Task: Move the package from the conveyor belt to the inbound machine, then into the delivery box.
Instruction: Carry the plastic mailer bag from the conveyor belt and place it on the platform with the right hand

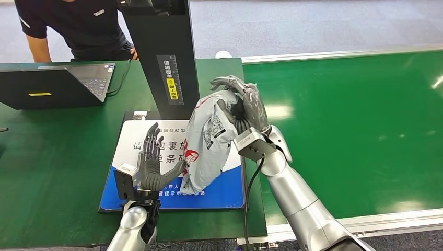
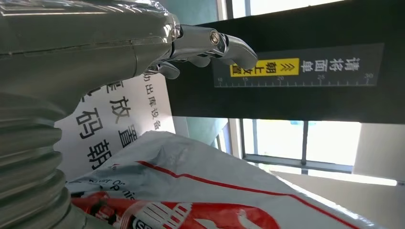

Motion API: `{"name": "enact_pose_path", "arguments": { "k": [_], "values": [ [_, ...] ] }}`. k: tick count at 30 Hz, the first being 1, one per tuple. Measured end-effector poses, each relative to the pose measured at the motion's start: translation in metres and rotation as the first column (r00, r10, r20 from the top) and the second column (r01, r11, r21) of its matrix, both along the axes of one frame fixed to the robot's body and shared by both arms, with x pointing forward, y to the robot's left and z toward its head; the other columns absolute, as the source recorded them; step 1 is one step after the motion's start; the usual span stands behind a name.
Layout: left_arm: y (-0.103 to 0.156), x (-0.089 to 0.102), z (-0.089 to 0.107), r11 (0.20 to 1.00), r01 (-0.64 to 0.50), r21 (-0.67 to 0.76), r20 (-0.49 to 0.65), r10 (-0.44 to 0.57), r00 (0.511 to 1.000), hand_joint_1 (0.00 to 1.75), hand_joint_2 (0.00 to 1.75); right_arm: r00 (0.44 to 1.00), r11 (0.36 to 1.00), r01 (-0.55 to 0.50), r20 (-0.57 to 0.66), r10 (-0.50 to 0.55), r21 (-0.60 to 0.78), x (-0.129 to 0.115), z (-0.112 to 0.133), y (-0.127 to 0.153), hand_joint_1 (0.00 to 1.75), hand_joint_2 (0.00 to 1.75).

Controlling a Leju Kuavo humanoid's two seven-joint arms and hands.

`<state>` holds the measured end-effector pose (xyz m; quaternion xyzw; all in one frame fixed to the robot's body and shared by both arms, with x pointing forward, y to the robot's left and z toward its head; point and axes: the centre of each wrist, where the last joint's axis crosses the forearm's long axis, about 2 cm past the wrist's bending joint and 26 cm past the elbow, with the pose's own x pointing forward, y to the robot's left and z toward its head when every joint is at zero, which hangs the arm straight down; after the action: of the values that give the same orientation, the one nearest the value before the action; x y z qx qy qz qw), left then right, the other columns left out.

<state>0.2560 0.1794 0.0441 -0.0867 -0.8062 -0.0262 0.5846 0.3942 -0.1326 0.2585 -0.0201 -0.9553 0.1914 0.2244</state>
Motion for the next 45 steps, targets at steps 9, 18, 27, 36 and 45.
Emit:
{"name": "enact_pose_path", "arguments": {
  "k": [9, 18, 27, 36, 45],
  "values": [
    [0.009, -0.008, -0.005, 0.998, -0.065, 0.007, -0.022, 0.065, 0.998, 0.0, 1.75, 0.984, 0.995, 0.073, -0.158, -0.084, -0.073, -0.025, -0.077, -0.04, 1.75, 1.75],
    [0.047, -0.016, 0.006, 0.956, -0.282, -0.078, 0.038, 0.285, 0.958, 0.0, 1.75, 0.862, 0.956, 0.132, -0.446, -0.242, -0.264, -0.102, -0.165, -0.122, 1.75, 1.75],
    [0.071, -0.022, 0.019, 0.912, -0.386, -0.141, 0.078, 0.399, 0.914, 0.0, 1.75, 0.735, 0.898, 0.172, -0.554, -0.391, -0.405, -0.142, -0.189, -0.164, 1.75, 1.75],
    [0.063, -0.019, 0.024, 0.921, -0.36, -0.147, 0.094, 0.375, 0.922, 0.0, 1.75, 0.813, 0.879, 0.3, -0.384, -0.439, -0.37, -0.1, -0.178, -0.179, 1.75, 1.75],
    [0.047, -0.018, 0.025, 0.938, -0.313, -0.152, 0.094, 0.329, 0.94, 0.0, 1.75, 0.86, 0.879, 0.279, -0.307, -0.408, -0.386, -0.036, -0.155, -0.162, 1.75, 1.75]
  ]
}}
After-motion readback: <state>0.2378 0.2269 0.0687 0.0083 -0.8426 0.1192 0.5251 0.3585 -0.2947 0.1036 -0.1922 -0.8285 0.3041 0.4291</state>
